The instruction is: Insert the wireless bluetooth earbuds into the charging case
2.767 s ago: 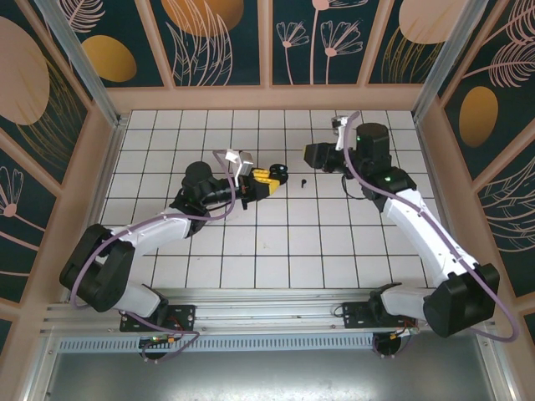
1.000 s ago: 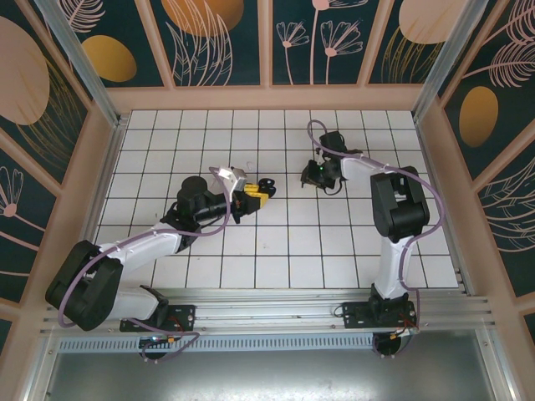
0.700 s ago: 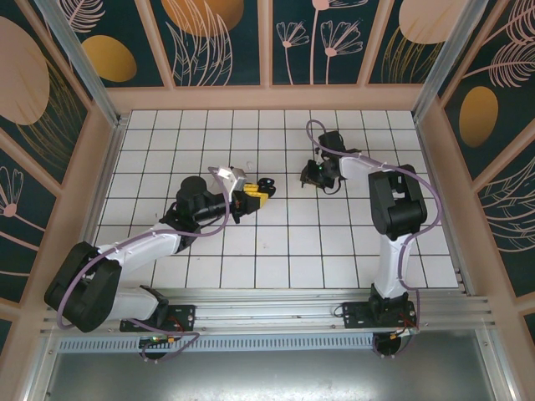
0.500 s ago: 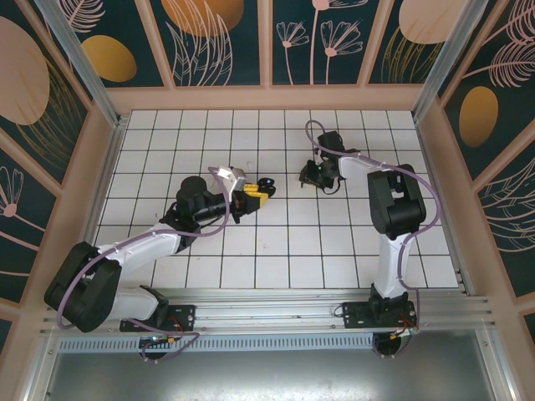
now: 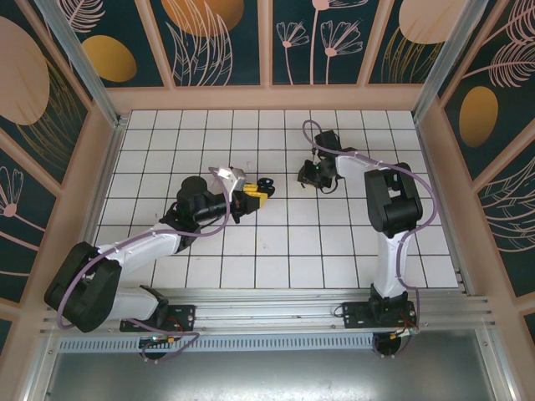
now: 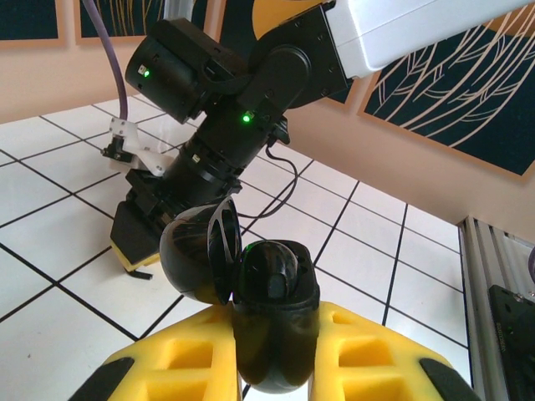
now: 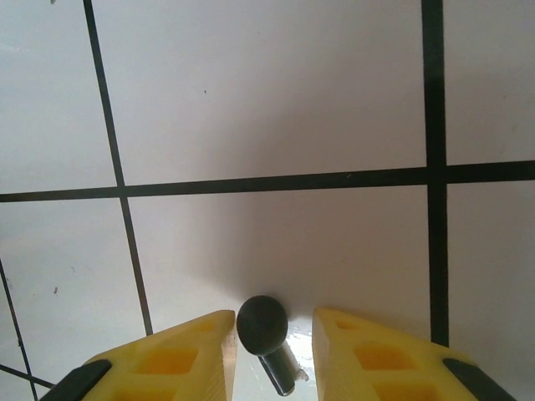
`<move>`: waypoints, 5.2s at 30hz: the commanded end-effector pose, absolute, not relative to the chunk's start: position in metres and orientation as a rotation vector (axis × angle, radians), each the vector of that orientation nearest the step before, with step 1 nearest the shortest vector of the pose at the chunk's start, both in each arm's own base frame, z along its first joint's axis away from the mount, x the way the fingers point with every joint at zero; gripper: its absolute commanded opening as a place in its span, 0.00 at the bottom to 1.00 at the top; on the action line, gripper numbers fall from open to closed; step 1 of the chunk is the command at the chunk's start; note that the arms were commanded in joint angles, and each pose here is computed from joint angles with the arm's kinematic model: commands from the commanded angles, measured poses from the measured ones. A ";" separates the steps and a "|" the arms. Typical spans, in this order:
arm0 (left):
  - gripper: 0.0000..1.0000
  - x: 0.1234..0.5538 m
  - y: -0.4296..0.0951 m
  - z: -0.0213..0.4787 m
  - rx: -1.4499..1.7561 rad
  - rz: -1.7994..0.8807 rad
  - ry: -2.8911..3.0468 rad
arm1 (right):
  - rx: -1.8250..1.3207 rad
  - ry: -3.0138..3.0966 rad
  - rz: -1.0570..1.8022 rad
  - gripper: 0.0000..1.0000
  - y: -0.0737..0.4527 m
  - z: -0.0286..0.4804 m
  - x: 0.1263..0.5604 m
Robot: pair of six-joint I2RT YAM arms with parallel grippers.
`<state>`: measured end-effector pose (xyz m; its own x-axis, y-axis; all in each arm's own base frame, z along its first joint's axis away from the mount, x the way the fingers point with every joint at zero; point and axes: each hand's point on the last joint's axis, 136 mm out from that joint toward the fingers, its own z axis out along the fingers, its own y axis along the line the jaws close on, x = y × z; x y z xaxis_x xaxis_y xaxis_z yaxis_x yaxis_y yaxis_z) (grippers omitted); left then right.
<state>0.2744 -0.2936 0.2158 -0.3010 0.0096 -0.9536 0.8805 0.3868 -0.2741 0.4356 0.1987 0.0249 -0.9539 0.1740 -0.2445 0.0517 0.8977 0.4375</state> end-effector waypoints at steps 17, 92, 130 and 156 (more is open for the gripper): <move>0.00 0.269 -0.291 0.228 0.816 -1.058 1.591 | 0.052 2.825 0.524 0.15 0.208 0.025 0.436; 0.00 0.266 -0.309 0.325 0.669 -1.467 1.298 | -0.619 1.454 1.278 0.04 0.270 0.375 0.264; 0.00 0.260 -0.305 0.334 0.666 -1.474 1.271 | -0.704 1.561 1.295 0.04 0.297 0.342 0.256; 0.00 0.259 -0.302 0.347 0.672 -1.426 1.259 | -0.734 1.578 1.207 0.15 0.292 0.334 0.256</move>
<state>0.2680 -0.3077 0.3048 -0.3975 -0.2728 -0.8761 0.8838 0.1429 -0.4455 0.2623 0.2897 0.3442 -0.3192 0.1337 -0.9382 -0.8784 0.3299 0.3459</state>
